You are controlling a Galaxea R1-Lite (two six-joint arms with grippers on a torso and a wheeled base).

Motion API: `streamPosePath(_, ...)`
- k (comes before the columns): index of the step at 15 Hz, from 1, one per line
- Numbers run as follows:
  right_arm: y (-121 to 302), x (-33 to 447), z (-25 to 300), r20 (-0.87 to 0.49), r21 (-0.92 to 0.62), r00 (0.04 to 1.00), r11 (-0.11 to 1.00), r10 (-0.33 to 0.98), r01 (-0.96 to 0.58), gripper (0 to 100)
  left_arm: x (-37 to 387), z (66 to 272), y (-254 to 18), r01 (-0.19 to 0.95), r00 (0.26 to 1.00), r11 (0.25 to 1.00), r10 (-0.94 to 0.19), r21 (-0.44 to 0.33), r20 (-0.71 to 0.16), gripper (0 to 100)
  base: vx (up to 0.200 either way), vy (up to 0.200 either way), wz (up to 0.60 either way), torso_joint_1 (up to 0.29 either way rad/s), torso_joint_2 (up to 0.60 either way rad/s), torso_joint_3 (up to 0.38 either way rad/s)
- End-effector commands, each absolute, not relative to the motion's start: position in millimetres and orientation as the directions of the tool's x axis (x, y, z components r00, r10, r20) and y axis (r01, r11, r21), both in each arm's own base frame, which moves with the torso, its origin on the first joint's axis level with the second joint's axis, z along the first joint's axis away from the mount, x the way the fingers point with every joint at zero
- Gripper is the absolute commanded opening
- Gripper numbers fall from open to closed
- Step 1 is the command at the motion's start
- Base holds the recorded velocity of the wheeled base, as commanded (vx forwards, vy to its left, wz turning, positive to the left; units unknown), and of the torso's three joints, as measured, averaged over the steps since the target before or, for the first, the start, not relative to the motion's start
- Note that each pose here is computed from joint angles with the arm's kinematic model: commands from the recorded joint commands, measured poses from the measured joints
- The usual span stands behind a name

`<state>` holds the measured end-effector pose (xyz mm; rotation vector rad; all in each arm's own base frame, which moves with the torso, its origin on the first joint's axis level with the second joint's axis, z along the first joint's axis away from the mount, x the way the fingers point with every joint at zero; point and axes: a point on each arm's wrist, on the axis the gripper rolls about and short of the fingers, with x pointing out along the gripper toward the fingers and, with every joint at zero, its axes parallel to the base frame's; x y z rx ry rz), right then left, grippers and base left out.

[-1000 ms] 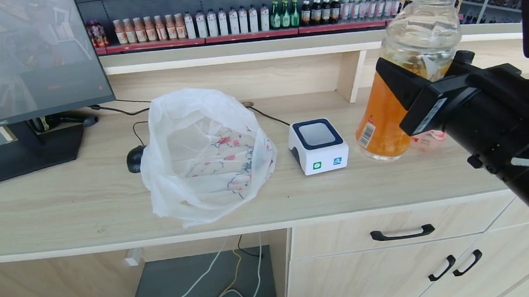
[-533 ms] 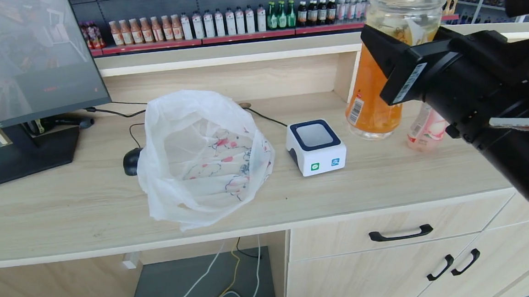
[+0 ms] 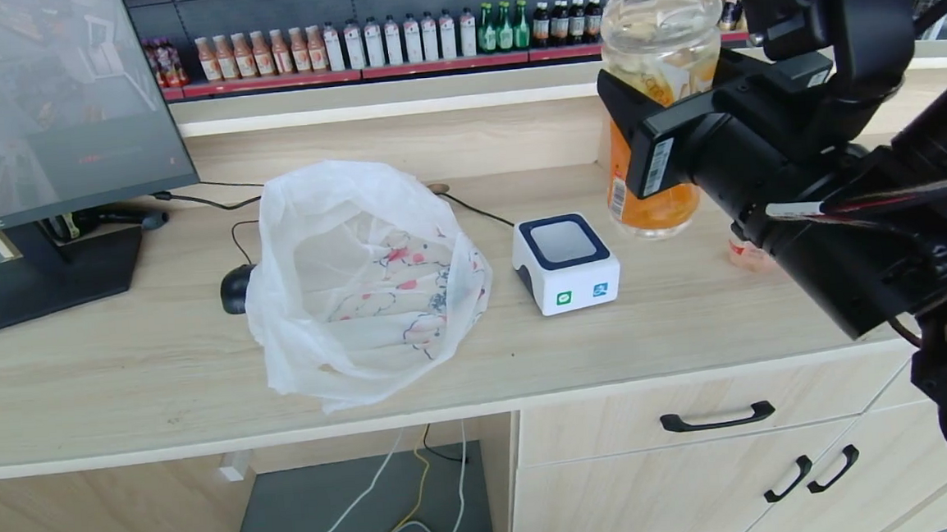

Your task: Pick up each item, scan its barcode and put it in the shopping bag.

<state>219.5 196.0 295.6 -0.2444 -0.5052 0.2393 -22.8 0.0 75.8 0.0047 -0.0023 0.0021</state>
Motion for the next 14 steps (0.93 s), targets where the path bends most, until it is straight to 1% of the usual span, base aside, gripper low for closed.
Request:
streamPosePath(1, 215, 238, 292, 0.44, -0.335, 0.849, 0.93, 0.293, -0.148, 0, -23, 76, 0, -0.003, 1.0, 1.0, 0.003, 0.005, 0.002, 100, 0.0, 0.0, 0.0, 0.0, 0.0, 0.0)
streamPosePath(2, 223, 243, 292, 0.445, -0.363, 0.842, 0.921, 0.304, -0.14, 0, -23, 76, 0, -0.003, 1.0, 1.0, 0.003, 0.005, 0.002, 100, 0.0, 0.0, 0.0, 0.0, 0.0, 0.0)
streamPosePath(4, 228, 247, 292, 0.448, -0.485, 0.812, 0.865, 0.374, -0.13, 0, -23, 76, 0, -0.003, 1.0, 1.0, 0.003, 0.005, 0.003, 100, 0.0, 0.0, 0.0, 0.0, 0.0, 0.0)
streamPosePath(5, 229, 248, 290, 0.44, -0.522, 0.806, 0.843, 0.397, -0.13, 0, -23, 76, 0, -0.003, 1.0, 1.0, 0.003, 0.005, 0.003, 100, 0.0, 0.0, 0.0, 0.0, 0.0, 0.0)
streamPosePath(7, 228, 255, 285, 0.432, -0.572, 0.79, 0.81, 0.434, -0.132, 0, -23, 76, 0, -0.003, 1.0, 1.0, 0.003, 0.005, 0.003, 100, 0.0, 0.0, 0.0, 0.0, 0.0, 0.0)
streamPosePath(10, 218, 266, 284, 0.437, -0.614, 0.765, 0.778, 0.473, -0.13, 0, -23, 76, 0, -0.003, 1.0, 1.0, 0.003, 0.005, 0.003, 100, 0.0, 0.0, 0.0, 0.0, 0.0, 0.0)
streamPosePath(11, 209, 276, 282, 0.434, -0.638, 0.751, 0.758, 0.498, -0.134, 0, -23, 76, 0, -0.003, 1.0, 1.0, 0.003, 0.005, 0.003, 100, 0.0, 0.0, 0.0, 0.0, 0.0, 0.0)
streamPosePath(14, 200, 291, 274, 0.413, -0.679, 0.72, 0.716, 0.558, -0.165, 0, -23, 76, 0, -0.003, 1.0, 1.0, 0.003, 0.005, 0.003, 100, 0.0, 0.0, 0.0, 0.0, 0.0, 0.0)
